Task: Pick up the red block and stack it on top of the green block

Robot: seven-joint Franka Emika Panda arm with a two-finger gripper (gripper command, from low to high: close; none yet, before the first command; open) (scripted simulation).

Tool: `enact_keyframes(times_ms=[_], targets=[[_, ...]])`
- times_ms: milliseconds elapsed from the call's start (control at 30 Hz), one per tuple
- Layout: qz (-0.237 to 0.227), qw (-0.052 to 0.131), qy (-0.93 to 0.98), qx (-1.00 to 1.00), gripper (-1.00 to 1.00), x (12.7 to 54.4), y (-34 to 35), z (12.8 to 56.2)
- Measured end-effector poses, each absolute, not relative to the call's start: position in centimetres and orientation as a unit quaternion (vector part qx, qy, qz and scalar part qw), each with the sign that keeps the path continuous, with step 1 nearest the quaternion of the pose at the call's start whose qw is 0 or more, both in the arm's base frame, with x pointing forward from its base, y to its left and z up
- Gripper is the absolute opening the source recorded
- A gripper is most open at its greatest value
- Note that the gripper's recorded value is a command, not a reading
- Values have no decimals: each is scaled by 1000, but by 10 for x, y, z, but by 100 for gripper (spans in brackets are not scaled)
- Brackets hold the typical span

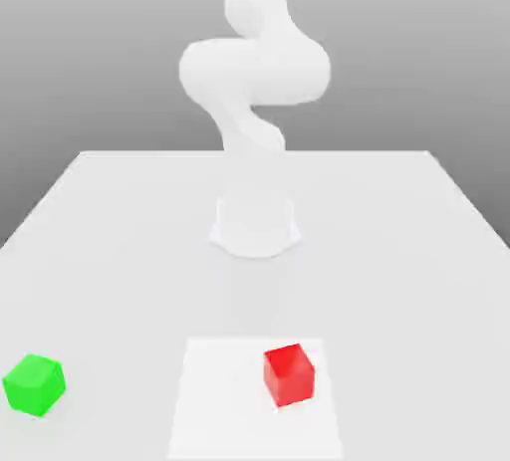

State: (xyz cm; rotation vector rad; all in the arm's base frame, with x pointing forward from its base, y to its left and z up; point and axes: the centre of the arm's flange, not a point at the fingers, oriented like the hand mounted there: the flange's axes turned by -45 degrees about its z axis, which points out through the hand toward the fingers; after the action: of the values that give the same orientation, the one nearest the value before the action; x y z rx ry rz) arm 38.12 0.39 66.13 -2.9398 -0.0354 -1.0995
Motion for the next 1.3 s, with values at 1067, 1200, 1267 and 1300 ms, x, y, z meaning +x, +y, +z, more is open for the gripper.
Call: enact_keyframes(times_ms=[1067, 1200, 1267, 1300], targets=[[0, 0, -175, -985, -100, 398, 44, 147], [0, 0, -175, -985, -100, 399, 43, 163], [0, 0, -175, -985, -100, 400, 43, 182], [0, 0, -175, -985, -100, 399, 43, 192]])
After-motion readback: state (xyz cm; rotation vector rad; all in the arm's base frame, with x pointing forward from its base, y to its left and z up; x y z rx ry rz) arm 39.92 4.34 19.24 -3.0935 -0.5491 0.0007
